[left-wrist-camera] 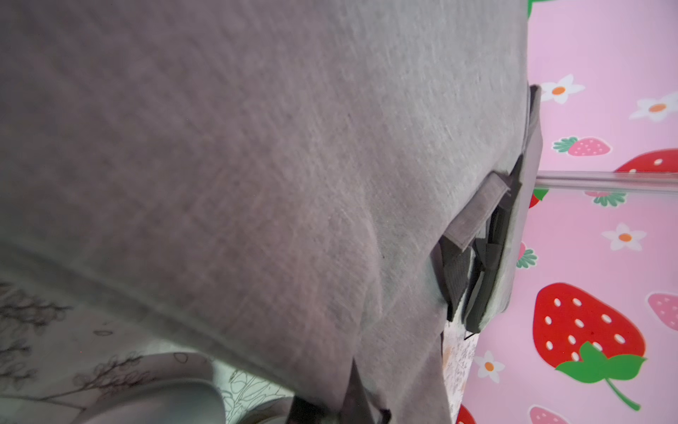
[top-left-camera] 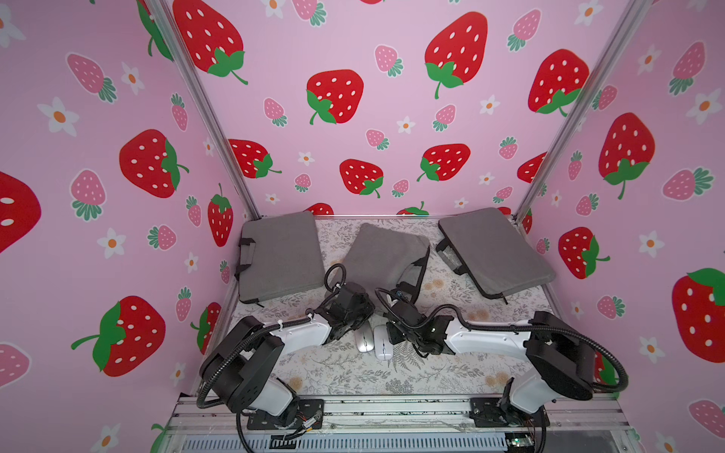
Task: Put the mouse into the laptop bag
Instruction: Zip the zipper on the zippered laptop bag.
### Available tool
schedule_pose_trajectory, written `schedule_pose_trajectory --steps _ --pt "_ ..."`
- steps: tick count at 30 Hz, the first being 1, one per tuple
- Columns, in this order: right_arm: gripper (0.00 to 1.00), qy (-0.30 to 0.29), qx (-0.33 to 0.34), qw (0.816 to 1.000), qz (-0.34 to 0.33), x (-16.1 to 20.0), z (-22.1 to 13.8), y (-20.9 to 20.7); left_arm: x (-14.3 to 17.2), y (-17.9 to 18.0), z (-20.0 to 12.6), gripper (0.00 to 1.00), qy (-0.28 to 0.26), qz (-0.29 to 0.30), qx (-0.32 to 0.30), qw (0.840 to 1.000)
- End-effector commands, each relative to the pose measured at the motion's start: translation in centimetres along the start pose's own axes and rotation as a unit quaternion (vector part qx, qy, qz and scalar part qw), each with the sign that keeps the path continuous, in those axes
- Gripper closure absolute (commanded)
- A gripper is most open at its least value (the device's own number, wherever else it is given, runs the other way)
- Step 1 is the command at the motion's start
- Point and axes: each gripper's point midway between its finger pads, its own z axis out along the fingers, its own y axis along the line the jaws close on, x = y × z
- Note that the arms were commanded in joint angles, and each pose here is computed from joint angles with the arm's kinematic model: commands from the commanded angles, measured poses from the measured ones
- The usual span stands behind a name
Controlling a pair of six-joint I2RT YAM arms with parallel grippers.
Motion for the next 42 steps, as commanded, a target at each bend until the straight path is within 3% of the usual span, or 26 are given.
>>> schedule_pose_trajectory --steps 1,5,9,15,25,26,29,31,35,42 --pt "1.00 -0.012 0.027 1.000 -0.004 0.3 -1.1 -1.4 -3.2 1.3 -0.6 1.00 -0.035 -0.016 -0.029 0.999" --pt "1.00 0.004 0.069 0.997 -0.021 1.4 -1.2 -3.6 -5.3 2.2 -1.1 1.00 -0.040 -0.031 -0.005 0.999" --pt "1.00 0.006 0.098 0.995 -0.019 2.0 -1.3 -5.9 -5.8 0.8 -0.8 1.00 -0.018 0.006 -0.001 1.000" --pt "1.00 -0.037 0.008 0.997 -0.069 1.5 -2.9 -1.4 -6.2 -1.0 1.9 1.00 0.022 0.017 0.006 1.000" --pt "1.00 -0.040 0.023 0.992 -0.120 1.7 -1.9 1.1 -10.6 -2.0 6.0 1.00 0.019 0.018 0.002 1.000" --pt "1.00 -0.044 0.031 0.991 -0.126 1.3 -1.6 1.1 -10.8 -2.2 6.2 0.93 0.020 0.016 0.010 1.000" --pt "1.00 -0.041 0.033 0.991 -0.125 0.4 -0.8 1.1 -10.4 -1.7 6.1 0.53 0.021 0.002 0.026 0.999" --pt "1.00 -0.039 0.020 0.992 -0.118 -0.2 -0.4 1.3 -9.5 -1.2 5.5 0.39 0.031 -0.011 0.032 0.999" --pt "1.00 -0.038 0.024 0.992 -0.118 -1.3 0.5 0.9 -6.5 -0.6 3.8 0.34 0.058 -0.033 0.049 0.997" --pt "1.00 -0.038 0.004 0.995 -0.097 -1.7 1.4 0.5 -0.7 -0.6 1.2 0.32 0.071 -0.019 0.055 0.996"
